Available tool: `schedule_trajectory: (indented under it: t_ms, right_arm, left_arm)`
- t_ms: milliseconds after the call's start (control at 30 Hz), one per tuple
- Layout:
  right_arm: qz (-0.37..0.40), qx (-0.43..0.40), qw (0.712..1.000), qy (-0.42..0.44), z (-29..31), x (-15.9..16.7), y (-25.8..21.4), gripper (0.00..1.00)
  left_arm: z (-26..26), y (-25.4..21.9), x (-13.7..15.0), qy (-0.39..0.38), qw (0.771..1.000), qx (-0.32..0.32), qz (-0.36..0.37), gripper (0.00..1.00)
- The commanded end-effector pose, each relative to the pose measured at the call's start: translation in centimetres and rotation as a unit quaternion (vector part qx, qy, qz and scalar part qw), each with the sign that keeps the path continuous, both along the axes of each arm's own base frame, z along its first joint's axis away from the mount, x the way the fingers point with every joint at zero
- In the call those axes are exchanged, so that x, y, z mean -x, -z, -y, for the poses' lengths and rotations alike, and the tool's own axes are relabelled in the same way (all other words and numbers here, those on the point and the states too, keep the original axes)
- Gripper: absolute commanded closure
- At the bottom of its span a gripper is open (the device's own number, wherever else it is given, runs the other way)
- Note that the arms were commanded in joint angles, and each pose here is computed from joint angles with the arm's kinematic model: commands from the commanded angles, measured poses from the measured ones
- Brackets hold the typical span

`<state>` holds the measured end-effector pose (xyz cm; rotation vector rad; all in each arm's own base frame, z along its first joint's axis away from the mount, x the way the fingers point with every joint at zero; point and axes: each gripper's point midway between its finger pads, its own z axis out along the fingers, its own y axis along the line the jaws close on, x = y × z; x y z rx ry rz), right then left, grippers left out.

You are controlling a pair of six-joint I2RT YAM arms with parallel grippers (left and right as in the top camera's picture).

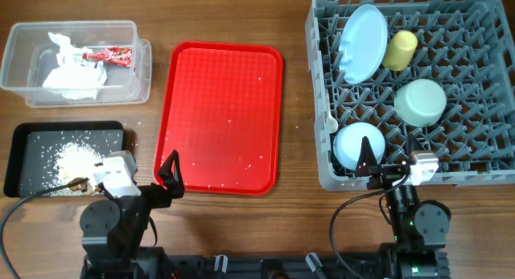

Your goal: Sort waste into correct bins and load items into the dishwasher rack

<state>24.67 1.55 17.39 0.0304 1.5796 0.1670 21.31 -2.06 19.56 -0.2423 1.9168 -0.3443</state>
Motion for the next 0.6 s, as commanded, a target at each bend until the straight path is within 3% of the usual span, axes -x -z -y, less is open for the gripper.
schedule_trajectory:
  t_ms: [0, 567]
  right_arm:
    - [0.006, 0.009, 1.000, 0.003, 0.0, 0.0, -0.2, 0.00]
    - [0.006, 0.009, 1.000, 0.003, 0.0, 0.0, -0.2, 0.00]
  left_arm:
    - [0.6, 1.1, -0.8, 0.020, 0.999, -0.005, 0.025, 0.00]
    - [0.9, 1.5, -2.7, 0.029, 0.987, -0.006, 0.157, 0.00]
